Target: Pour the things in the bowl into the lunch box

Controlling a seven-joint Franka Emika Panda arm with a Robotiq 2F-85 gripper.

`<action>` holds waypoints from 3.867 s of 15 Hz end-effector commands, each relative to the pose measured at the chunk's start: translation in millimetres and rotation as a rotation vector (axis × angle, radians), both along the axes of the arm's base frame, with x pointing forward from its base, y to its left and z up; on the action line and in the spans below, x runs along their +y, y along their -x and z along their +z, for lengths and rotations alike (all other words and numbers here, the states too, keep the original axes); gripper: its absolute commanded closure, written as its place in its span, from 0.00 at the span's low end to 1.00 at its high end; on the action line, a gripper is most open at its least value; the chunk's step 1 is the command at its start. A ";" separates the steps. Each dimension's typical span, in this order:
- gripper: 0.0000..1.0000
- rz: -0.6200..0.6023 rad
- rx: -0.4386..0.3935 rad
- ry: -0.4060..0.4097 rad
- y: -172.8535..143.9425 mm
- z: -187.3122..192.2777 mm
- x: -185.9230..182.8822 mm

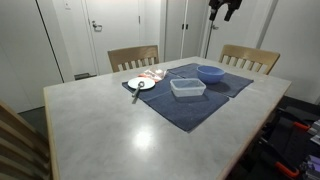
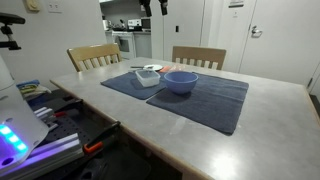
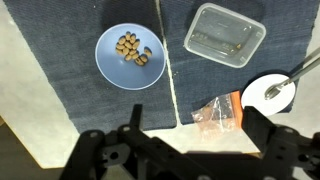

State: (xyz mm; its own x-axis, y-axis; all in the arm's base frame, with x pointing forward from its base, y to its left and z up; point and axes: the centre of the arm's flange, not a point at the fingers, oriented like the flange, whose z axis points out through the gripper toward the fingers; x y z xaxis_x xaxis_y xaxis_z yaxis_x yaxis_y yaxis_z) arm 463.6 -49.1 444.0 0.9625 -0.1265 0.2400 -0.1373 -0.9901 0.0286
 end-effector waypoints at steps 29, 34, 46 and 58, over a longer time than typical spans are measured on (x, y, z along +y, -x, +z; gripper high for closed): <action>0.00 -0.055 0.161 -0.110 -15.5 -99.8 -119.7; 0.00 -0.069 0.166 -0.101 -7.8 -96.7 -112.0; 0.00 -0.115 0.245 -0.124 -41.9 -150.8 -192.1; 0.00 -0.090 0.376 -0.156 -58.2 -218.1 -198.5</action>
